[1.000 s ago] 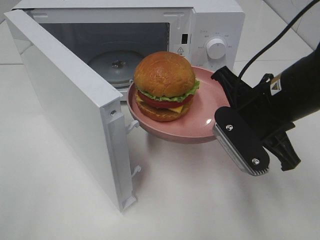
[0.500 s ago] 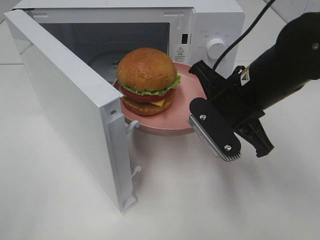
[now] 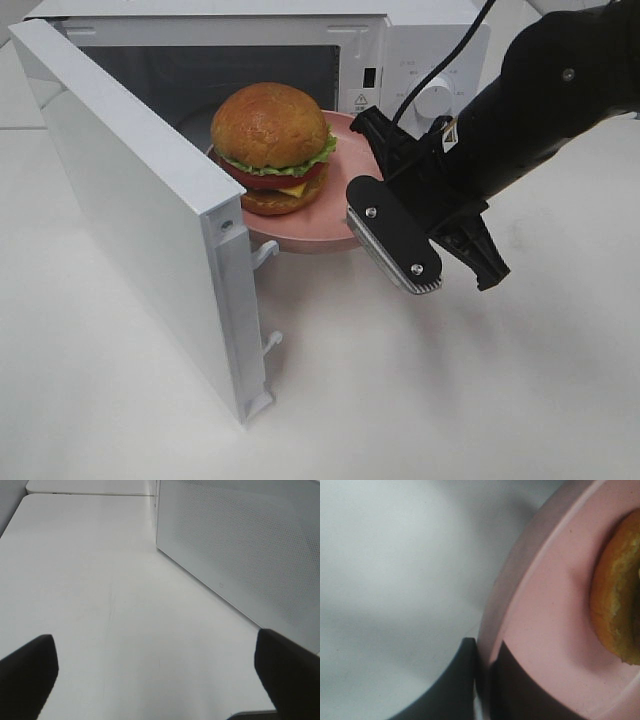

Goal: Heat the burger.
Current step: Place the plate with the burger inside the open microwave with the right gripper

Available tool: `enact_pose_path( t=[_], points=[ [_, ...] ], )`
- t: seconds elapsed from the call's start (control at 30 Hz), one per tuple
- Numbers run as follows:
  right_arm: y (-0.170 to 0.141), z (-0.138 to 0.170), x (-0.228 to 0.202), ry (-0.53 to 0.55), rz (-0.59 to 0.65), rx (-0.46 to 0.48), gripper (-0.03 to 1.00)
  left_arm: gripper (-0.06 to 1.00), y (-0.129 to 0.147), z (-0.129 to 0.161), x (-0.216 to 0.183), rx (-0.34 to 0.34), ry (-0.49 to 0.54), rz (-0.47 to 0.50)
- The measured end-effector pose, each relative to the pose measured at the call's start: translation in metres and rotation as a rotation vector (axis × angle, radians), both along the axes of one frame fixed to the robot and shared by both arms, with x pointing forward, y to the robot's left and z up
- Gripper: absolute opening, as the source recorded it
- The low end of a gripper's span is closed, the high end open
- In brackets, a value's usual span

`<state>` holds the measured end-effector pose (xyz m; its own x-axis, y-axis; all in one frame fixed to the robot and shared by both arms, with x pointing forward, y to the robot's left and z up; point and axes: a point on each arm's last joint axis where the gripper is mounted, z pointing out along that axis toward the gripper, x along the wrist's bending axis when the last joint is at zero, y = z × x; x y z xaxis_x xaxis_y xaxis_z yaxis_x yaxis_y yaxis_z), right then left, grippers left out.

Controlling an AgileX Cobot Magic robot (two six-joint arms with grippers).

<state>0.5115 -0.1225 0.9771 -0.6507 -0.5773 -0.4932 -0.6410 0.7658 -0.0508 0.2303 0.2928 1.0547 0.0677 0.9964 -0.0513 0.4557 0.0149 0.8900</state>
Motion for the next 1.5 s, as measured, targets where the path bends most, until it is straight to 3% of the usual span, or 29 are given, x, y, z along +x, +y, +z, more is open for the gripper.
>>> enact_pose_path(
  t=[0.7, 1.5],
  points=[
    [0.028, -0.013, 0.037, 0.015, 0.011, -0.006, 0.03, 0.99, 0.0, 0.0, 0.0, 0.0, 0.0, 0.0],
    [0.066, -0.021, 0.092, -0.02, -0.089, 0.094, 0.03, 0.99, 0.0, 0.0, 0.0, 0.0, 0.0, 0.0]
  ],
)
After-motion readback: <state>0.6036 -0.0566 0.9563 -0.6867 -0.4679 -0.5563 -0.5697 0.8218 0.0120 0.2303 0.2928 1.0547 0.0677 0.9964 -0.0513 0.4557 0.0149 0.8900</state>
